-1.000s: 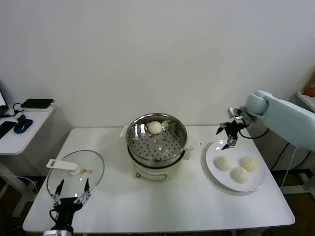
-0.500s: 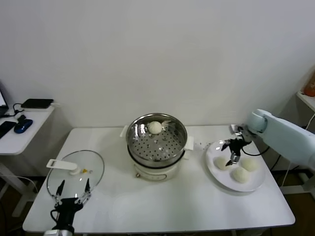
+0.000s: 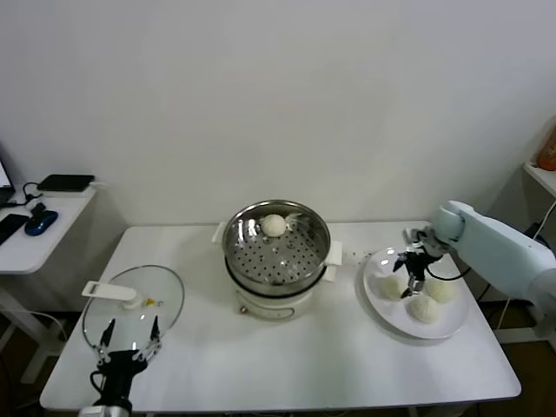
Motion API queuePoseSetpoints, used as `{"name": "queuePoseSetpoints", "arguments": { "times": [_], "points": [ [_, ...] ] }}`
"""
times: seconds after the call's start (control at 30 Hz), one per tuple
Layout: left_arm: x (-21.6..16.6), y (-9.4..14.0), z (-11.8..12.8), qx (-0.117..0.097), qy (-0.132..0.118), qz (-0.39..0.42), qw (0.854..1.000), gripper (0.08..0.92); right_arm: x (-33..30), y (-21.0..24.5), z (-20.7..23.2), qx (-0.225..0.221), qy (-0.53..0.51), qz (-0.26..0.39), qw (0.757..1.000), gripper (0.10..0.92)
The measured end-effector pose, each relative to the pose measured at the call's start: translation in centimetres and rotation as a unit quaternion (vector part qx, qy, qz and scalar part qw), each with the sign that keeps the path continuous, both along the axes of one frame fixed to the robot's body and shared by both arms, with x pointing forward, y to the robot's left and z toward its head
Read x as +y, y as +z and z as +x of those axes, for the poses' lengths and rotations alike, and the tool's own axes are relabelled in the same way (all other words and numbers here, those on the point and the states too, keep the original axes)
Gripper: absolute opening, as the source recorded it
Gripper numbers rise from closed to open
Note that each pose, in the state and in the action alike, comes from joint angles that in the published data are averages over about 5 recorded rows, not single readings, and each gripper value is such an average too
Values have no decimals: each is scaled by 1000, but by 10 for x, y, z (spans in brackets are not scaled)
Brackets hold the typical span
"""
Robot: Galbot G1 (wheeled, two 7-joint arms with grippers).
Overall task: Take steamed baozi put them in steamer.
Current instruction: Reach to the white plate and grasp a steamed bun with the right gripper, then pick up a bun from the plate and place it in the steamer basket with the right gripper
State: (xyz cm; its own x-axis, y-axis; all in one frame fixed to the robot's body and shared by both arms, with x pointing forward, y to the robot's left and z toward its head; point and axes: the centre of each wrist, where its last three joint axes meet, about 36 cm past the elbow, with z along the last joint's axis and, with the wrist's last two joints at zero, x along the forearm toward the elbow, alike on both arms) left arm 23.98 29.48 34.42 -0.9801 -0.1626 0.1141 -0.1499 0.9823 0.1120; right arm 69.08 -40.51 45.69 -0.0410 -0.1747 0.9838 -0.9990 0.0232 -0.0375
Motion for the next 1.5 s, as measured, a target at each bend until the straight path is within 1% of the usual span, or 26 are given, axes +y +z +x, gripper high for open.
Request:
{"name": "queuePoseSetpoints", "arguments": {
  "times": [0.4, 0.67, 0.77, 0.93, 1.07, 1.3, 1.5],
  "points": [
    [0, -1, 2, 0, 1, 0, 1000, 823, 10, -11, 4, 9, 12, -7, 1000, 823],
    [0, -1, 2, 0, 1, -1, 1000, 823, 9, -10, 6, 11, 11, -12, 1000, 821],
    [0, -1, 3, -1, 1, -1, 1000, 823, 10, -11, 6, 12, 12, -12, 1000, 799],
    [0, -1, 3, -1, 1, -1, 1000, 823, 10, -13, 6, 13, 14, -12, 1000, 731],
    [-1, -1, 3, -1, 1, -1, 1000, 823, 11, -13, 6, 13, 15, -10, 1000, 702],
    [-1, -1, 3, -1, 1, -1, 1000, 823, 10, -7, 7, 11, 15, -6, 1000, 696],
    [-1, 0, 4, -2, 3, -1, 1000, 823, 8, 13, 12, 3, 14, -2, 1000, 699]
  ]
}}
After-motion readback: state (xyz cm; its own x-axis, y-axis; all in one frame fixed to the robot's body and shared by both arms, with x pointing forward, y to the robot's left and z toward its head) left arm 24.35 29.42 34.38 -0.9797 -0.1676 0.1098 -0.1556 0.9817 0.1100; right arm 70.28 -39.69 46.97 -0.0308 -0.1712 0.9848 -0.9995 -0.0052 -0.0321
